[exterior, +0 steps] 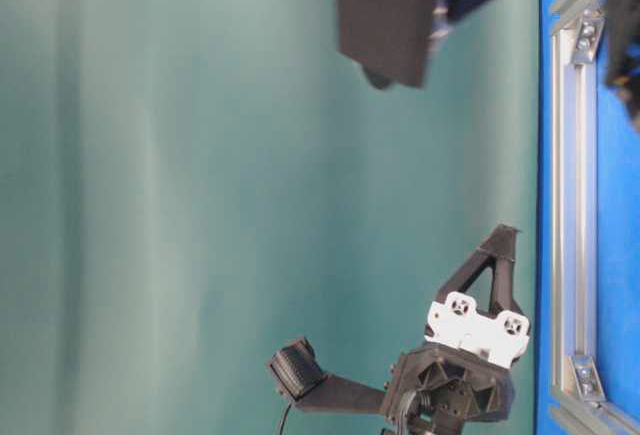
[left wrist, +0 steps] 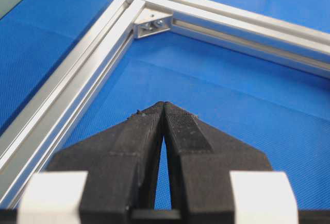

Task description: Insert the wire through the string loop located on the left side.

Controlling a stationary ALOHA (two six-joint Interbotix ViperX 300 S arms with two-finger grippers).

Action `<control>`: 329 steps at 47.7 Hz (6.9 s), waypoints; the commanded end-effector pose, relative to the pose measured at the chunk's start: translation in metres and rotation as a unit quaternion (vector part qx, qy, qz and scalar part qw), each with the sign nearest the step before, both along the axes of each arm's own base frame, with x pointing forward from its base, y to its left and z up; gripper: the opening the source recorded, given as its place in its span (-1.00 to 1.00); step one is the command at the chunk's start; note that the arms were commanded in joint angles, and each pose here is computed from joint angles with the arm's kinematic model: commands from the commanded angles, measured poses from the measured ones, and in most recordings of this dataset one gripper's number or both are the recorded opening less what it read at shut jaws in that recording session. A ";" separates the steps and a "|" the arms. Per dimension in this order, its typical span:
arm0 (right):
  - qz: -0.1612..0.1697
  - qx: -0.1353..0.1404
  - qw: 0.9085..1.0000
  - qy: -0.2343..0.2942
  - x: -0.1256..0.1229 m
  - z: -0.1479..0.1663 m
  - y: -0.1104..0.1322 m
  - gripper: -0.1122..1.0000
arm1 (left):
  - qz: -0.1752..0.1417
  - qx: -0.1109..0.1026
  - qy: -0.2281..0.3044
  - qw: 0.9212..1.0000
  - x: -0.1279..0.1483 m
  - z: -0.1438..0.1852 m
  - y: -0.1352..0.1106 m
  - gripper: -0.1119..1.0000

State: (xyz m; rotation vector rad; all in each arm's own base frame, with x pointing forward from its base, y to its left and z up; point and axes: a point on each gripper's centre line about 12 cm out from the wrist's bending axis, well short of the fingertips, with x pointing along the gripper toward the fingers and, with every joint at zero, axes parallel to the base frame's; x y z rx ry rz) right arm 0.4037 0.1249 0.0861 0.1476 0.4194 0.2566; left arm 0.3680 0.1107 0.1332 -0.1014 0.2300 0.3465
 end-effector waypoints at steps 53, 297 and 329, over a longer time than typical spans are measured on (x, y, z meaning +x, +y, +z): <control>-0.007 0.018 0.999 -0.030 0.011 -0.001 0.009 -0.80 | -0.001 -0.004 -0.015 1.000 0.003 0.015 0.000 -0.80; -0.108 -0.022 0.993 -0.043 0.051 0.055 -0.089 -0.80 | -0.004 -0.006 -0.008 1.000 -0.004 0.011 -0.004 -0.80; -0.104 -0.020 0.993 -0.057 0.073 0.055 -0.084 -0.80 | -0.003 -0.005 -0.010 1.000 -0.003 0.013 -0.003 -0.80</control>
